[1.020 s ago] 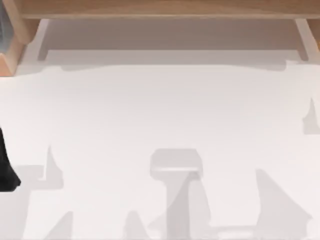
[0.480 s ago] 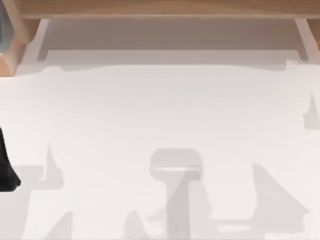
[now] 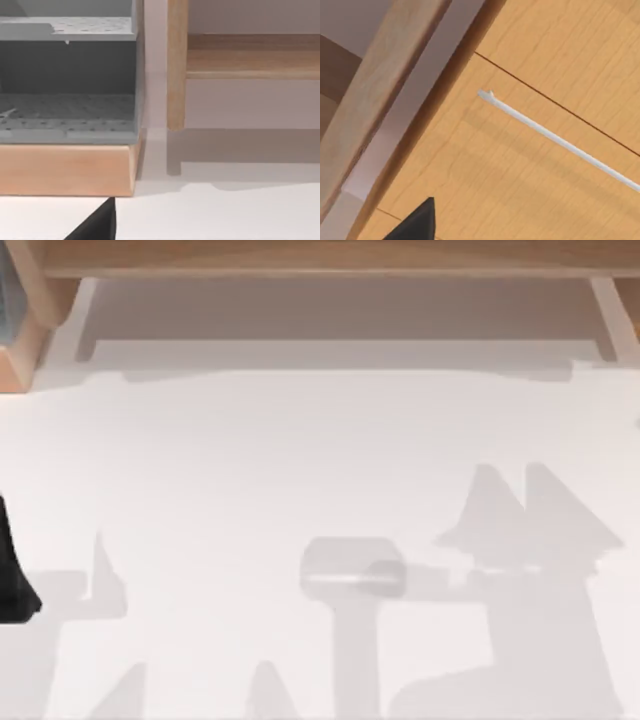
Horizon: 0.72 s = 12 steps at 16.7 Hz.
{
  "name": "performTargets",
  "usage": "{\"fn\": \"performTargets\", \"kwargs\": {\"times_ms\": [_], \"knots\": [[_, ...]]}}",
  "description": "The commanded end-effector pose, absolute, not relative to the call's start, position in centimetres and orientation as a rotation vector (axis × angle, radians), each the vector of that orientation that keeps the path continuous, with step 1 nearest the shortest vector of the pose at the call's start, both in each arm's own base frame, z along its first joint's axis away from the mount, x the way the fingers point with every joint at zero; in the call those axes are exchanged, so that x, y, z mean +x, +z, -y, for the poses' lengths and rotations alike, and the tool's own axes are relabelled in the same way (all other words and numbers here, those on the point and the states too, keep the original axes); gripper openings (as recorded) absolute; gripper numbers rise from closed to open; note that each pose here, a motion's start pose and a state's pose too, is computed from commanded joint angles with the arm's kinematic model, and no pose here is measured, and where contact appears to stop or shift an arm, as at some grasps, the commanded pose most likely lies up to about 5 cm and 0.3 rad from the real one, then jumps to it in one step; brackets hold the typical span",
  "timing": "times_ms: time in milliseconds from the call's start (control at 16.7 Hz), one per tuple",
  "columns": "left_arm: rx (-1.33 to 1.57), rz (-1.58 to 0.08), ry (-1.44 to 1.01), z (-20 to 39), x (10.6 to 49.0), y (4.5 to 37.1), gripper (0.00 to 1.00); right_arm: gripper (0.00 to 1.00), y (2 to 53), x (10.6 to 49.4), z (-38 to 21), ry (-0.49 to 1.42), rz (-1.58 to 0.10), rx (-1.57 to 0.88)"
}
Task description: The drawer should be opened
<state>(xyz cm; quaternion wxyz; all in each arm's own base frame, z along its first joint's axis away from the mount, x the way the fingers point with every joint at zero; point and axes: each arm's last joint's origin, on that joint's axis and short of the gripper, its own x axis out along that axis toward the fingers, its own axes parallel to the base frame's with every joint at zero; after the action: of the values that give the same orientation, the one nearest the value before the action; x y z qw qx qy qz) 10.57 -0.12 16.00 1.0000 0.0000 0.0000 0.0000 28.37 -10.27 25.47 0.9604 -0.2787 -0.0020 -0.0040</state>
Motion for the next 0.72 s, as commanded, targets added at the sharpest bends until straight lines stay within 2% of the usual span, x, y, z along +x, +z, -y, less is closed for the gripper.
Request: {"fn": "performTargets", "kwargs": {"times_ms": [360,720], "knots": [[0.0,0.0,0.0,0.1,10.6,16.0,1.0,1.0,17.2,36.6,15.4,0.003,-0.027,-1.136],[0.0,0.0,0.0,0.1,10.6,16.0,1.0,1.0,9.9,40.0,17.8,-0.003,-0.013,-1.518]]}}
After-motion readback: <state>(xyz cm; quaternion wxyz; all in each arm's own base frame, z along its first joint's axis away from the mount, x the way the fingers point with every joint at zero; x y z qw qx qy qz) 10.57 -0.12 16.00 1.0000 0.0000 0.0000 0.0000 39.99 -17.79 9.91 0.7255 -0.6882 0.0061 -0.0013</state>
